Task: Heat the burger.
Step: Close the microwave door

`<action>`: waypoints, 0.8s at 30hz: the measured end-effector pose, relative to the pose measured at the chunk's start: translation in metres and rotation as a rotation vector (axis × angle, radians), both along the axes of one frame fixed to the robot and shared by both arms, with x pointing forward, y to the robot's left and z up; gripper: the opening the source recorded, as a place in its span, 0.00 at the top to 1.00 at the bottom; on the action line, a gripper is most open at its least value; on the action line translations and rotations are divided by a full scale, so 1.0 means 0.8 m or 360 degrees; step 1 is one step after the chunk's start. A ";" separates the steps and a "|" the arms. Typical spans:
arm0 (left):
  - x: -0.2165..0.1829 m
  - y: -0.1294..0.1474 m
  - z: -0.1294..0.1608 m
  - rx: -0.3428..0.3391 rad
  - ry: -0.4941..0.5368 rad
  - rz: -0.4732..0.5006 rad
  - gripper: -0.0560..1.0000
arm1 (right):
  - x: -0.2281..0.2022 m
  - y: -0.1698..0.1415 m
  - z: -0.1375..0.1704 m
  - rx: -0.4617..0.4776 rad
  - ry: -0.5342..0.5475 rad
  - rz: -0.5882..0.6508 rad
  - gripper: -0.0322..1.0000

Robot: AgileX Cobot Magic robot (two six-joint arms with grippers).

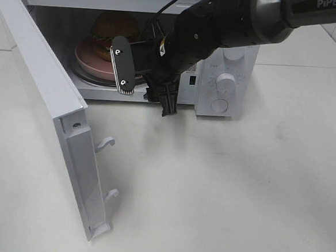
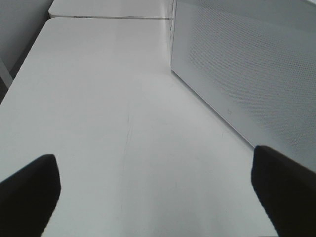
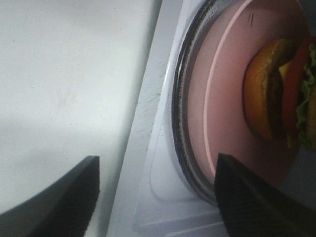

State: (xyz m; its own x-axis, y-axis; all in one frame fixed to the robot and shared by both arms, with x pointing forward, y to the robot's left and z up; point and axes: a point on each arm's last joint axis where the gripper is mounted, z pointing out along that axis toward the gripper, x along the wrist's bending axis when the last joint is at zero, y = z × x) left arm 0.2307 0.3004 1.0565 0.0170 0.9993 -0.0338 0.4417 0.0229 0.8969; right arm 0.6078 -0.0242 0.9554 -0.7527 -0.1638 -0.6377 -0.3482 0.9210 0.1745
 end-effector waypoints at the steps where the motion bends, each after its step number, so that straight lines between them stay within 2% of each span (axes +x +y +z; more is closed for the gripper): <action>1: 0.000 0.000 0.000 0.0000 0.0000 0.0000 0.03 | 0.000 0.000 0.000 0.0000 0.0000 0.0000 0.31; 2: 0.000 0.000 0.000 0.0000 0.0000 0.0000 0.03 | -0.004 -0.005 0.003 0.0053 0.0008 -0.0050 0.25; 7: 0.000 0.000 0.000 0.0000 0.0000 0.0000 0.03 | -0.014 -0.020 0.016 0.0133 -0.0025 -0.0093 0.18; 24: 0.000 0.000 0.000 0.0000 0.0000 0.0000 0.03 | -0.069 -0.085 0.044 0.0233 0.0003 -0.0249 0.17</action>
